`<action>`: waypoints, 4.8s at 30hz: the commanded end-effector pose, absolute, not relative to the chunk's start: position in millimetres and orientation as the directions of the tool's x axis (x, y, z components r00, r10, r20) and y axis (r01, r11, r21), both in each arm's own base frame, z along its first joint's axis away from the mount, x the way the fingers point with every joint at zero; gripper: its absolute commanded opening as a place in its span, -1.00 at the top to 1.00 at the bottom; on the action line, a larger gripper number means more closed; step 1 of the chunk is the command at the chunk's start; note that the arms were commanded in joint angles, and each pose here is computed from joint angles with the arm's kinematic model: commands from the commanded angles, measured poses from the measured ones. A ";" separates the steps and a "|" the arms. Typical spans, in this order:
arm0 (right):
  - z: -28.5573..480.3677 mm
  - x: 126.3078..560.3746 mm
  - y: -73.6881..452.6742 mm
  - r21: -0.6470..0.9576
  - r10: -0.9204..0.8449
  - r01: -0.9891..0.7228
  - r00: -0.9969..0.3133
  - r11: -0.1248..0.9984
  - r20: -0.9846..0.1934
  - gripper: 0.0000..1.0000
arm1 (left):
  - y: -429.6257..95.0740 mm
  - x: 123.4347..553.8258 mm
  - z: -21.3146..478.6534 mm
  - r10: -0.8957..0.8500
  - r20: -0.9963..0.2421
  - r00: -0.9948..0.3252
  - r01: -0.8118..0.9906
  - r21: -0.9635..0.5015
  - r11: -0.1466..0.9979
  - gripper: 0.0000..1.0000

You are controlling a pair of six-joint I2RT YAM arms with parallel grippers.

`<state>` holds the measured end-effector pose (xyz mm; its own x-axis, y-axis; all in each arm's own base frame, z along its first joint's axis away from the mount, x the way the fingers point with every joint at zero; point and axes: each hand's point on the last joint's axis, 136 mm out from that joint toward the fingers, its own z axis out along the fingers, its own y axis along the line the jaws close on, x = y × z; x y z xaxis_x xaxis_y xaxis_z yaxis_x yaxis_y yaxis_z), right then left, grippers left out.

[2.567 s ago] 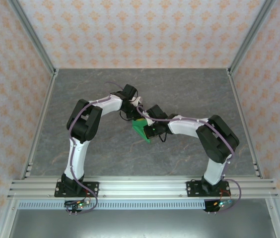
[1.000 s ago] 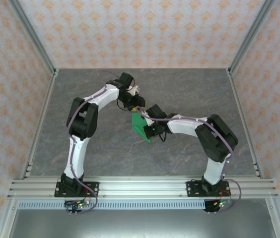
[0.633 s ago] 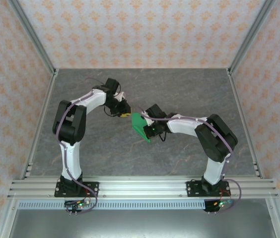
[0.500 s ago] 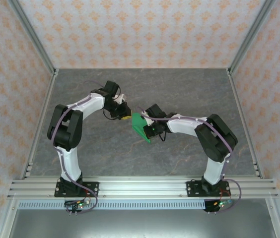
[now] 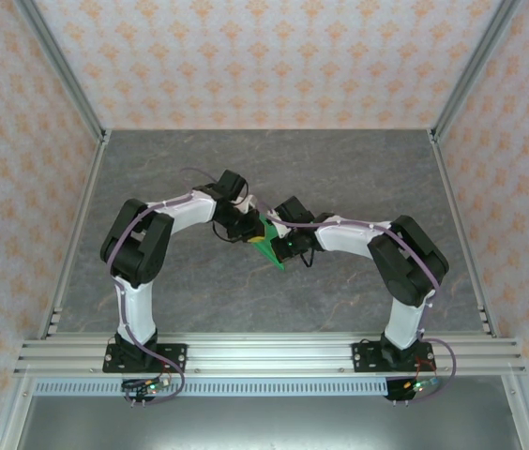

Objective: Fold a paper plane with a square sheet of paper (fold left side to right side)
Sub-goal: Third fold the triangle at the center of the table.

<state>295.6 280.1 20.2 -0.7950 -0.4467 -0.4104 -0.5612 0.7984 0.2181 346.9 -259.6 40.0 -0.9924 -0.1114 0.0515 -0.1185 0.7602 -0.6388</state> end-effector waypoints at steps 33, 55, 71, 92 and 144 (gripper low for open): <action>99.5 298.7 268.1 0.350 -0.272 -0.430 -0.867 0.832 -0.418 0.28 | -220.0 308.9 -35.9 -0.147 0.139 -0.979 -0.194 -0.432 0.881 0.92; 33.9 257.8 313.4 0.656 -0.160 -0.104 -0.987 0.747 0.025 0.48 | -220.5 310.9 -32.4 -0.145 0.132 -0.981 -0.188 -0.435 0.880 0.93; 16.5 238.5 288.5 0.602 -0.108 -0.024 -0.989 0.798 0.104 0.51 | -218.8 310.3 -34.2 -0.142 0.132 -0.981 -0.186 -0.426 0.886 0.94; 46.2 275.5 316.2 0.552 0.018 0.032 -0.999 0.833 0.031 1.00 | -220.1 313.2 -31.2 -0.141 0.125 -0.982 -0.181 -0.431 0.884 0.95; 28.4 217.5 213.8 0.229 -0.030 0.004 -0.989 0.973 0.146 1.00 | -220.1 317.9 -28.6 -0.134 0.114 -0.984 -0.170 -0.421 0.891 0.96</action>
